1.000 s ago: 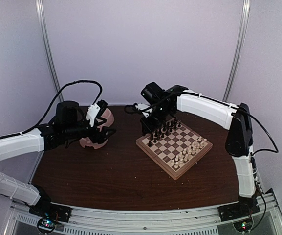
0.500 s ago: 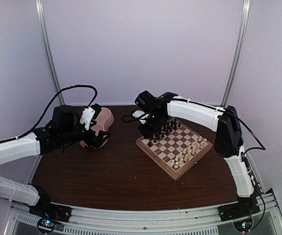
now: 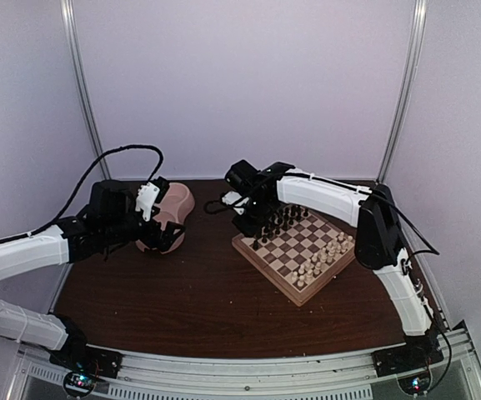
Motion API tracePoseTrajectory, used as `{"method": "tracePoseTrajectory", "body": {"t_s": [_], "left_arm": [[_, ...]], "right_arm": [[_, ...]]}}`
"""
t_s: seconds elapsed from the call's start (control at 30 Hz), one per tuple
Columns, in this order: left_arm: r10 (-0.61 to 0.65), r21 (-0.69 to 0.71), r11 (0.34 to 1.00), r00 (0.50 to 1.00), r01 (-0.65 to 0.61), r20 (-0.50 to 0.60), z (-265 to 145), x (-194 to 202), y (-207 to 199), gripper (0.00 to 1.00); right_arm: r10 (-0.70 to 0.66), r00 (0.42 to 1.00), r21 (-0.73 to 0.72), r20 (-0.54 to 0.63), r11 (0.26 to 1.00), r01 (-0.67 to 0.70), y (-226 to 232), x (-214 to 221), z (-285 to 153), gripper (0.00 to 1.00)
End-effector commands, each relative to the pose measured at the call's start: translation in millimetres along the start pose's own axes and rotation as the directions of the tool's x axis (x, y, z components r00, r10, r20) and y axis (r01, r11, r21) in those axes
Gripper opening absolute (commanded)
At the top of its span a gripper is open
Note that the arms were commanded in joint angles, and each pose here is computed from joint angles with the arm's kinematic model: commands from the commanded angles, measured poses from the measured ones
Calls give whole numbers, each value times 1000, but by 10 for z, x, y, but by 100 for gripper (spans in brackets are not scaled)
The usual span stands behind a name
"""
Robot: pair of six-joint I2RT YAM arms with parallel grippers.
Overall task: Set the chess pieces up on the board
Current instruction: Place the rook at a8, then reset both arms
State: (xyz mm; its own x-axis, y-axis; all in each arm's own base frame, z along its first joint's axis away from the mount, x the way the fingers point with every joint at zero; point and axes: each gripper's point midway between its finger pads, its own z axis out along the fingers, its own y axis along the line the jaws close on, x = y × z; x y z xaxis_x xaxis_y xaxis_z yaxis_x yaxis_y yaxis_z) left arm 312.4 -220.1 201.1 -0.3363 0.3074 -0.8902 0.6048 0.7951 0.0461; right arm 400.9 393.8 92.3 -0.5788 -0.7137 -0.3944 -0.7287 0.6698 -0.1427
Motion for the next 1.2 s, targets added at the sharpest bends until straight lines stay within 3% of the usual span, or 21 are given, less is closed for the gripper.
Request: {"method": "tracePoseTrajectory", "body": {"t_s": [0.0,0.4,0.5,0.6,0.93,1.17], "left_arm": [[-29,-55,998,999,30,23,-2,-125,145,98],[-46,-59,997,999,46,7,23,-78,181,97],[-50,-57,997,999,50,-1,33,-56,176,98],[-51,-55,997,999,51,-3,34,-50,173,98],[-50,-67,997,998,48,-27,28,23,192,98],[-77,-128,989,997,73,-22,-2,39,300,98]], "right_arm": [[-17,1000,38,-5,999,17,-52,-23,74,4],[-24,998,38,-55,999,26,-41,98,173,5],[-24,998,35,-56,999,26,-34,100,169,11],[-24,998,36,-51,999,26,-40,86,140,25],[-30,1000,51,9,998,30,-101,-104,-101,32],[-16,995,65,100,998,10,-170,-295,-474,51]]}}
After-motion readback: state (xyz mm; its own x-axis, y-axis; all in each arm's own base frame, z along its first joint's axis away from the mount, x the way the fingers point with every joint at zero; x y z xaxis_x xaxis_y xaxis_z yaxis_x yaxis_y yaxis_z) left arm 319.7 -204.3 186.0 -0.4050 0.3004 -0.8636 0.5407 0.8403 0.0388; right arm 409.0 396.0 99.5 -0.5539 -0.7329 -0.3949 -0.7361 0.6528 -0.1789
